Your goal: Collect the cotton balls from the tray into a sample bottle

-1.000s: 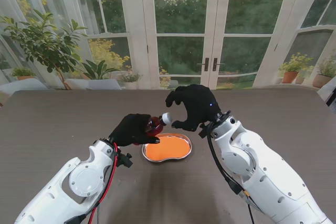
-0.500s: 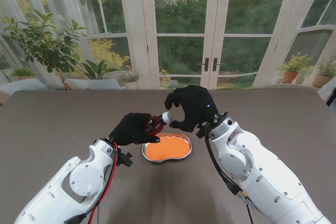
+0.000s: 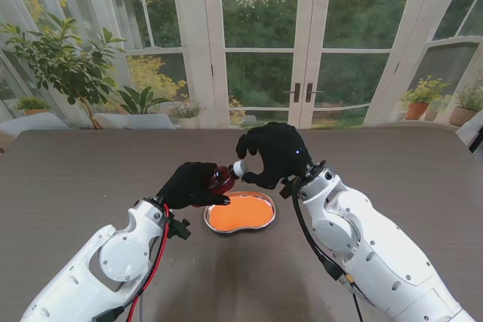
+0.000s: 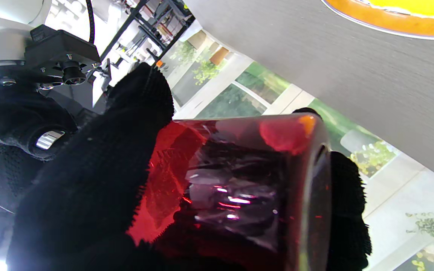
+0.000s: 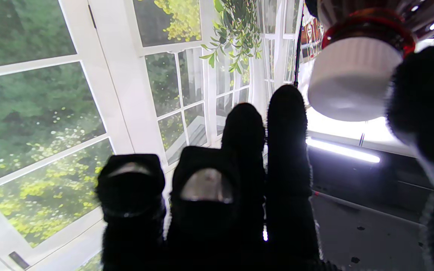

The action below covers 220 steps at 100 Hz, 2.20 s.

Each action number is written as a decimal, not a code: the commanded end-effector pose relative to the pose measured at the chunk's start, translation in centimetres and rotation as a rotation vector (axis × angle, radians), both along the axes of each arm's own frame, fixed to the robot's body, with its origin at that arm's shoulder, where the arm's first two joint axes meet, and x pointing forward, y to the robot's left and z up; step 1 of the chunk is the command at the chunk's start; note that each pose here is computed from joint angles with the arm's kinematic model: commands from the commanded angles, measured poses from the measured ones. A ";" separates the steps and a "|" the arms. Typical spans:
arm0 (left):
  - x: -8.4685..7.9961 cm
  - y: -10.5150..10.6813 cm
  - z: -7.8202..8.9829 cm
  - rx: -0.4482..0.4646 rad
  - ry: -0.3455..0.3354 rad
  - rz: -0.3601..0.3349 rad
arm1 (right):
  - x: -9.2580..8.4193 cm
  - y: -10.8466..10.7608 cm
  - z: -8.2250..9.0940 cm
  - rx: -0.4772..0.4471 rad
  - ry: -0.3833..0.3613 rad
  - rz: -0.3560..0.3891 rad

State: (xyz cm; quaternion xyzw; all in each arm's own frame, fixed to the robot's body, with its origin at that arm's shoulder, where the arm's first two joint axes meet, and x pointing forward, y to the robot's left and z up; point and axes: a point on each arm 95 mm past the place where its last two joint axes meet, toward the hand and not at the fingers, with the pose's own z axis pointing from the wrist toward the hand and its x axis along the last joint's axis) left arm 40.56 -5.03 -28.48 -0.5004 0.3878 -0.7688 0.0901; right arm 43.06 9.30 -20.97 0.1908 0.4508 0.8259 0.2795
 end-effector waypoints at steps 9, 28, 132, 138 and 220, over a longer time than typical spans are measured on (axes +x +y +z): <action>-0.1 -0.3 0.2 -0.002 0.005 -0.015 | -0.1 0.4 -0.1 -0.005 0.010 0.013; -0.1 -0.3 0.2 -0.001 0.007 -0.015 | -0.1 0.6 -0.2 -0.004 0.018 0.020; -0.1 -0.5 0.3 0.000 0.013 -0.024 | -0.1 0.8 -0.1 -0.005 0.034 0.026; -0.1 -0.5 0.3 0.000 0.014 -0.023 | -0.1 0.7 -0.1 -0.004 0.035 0.025; -0.1 -0.6 0.3 0.002 0.013 -0.026 | -0.3 0.6 -0.1 -0.014 0.074 0.021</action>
